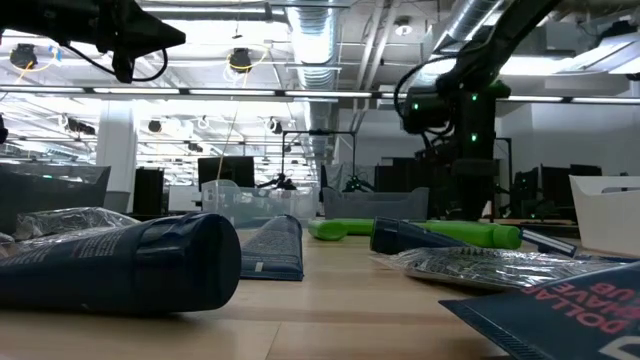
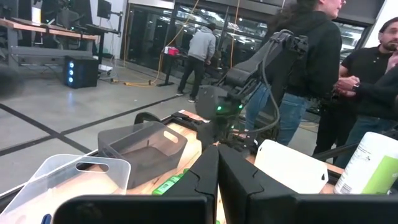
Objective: Pick & Place Travel size toiletries
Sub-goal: Put the blue razor into the white transparent bin
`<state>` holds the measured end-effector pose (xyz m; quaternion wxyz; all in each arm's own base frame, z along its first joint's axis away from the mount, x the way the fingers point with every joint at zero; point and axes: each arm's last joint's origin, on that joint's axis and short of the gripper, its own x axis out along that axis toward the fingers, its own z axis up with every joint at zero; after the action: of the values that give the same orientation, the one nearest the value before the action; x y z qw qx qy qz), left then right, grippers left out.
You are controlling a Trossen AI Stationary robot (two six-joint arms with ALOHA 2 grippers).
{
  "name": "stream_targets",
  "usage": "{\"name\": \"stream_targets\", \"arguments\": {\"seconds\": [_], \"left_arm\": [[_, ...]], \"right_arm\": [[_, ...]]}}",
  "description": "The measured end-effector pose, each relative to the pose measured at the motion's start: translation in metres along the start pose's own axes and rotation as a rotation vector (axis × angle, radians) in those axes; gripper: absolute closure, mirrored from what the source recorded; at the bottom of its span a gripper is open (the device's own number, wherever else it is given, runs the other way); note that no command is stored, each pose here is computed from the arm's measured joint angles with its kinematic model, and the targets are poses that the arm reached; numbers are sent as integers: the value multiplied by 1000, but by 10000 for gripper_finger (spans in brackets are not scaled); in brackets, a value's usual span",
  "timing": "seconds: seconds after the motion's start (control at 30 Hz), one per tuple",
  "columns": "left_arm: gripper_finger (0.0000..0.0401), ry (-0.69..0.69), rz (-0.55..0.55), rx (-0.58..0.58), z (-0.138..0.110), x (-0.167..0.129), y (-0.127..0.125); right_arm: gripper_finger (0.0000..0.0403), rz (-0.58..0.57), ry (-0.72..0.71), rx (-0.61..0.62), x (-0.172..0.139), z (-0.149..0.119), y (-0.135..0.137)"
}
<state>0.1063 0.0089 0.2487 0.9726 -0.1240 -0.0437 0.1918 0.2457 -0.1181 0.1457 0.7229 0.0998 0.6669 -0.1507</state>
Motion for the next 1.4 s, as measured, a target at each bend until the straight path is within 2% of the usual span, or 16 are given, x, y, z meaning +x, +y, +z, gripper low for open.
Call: {"name": "stream_targets", "arguments": {"seconds": [0.2,0.47,0.53,0.6,0.77,0.87,0.93,1.13,1.23,1.4], "left_arm": [[401,0,0,0,0,0,0],[401,2,-1,1,0,0,0],[401,2,-2,1,0,0,0],[401,2,-2,1,0,0,0],[401,2,-2,1,0,0,0],[401,2,-2,1,0,0,0],[401,2,-2,1,0,0,0],[401,2,-2,1,0,0,0],[401,2,-2,1,0,0,0],[401,2,-3,1,0,0,0]], "right_arm": [[244,17,43,13,14,2,-3],[366,38,21,53,12,1,-10],[386,30,22,56,11,1,-11],[387,28,20,57,11,2,-10],[362,24,17,85,11,2,-10],[377,5,-13,89,6,2,-12],[390,-2,-47,99,-2,2,-13],[373,2,-134,169,-26,-2,-16],[379,5,-185,185,-41,-4,-14],[390,16,-307,149,-71,12,-5]]}}
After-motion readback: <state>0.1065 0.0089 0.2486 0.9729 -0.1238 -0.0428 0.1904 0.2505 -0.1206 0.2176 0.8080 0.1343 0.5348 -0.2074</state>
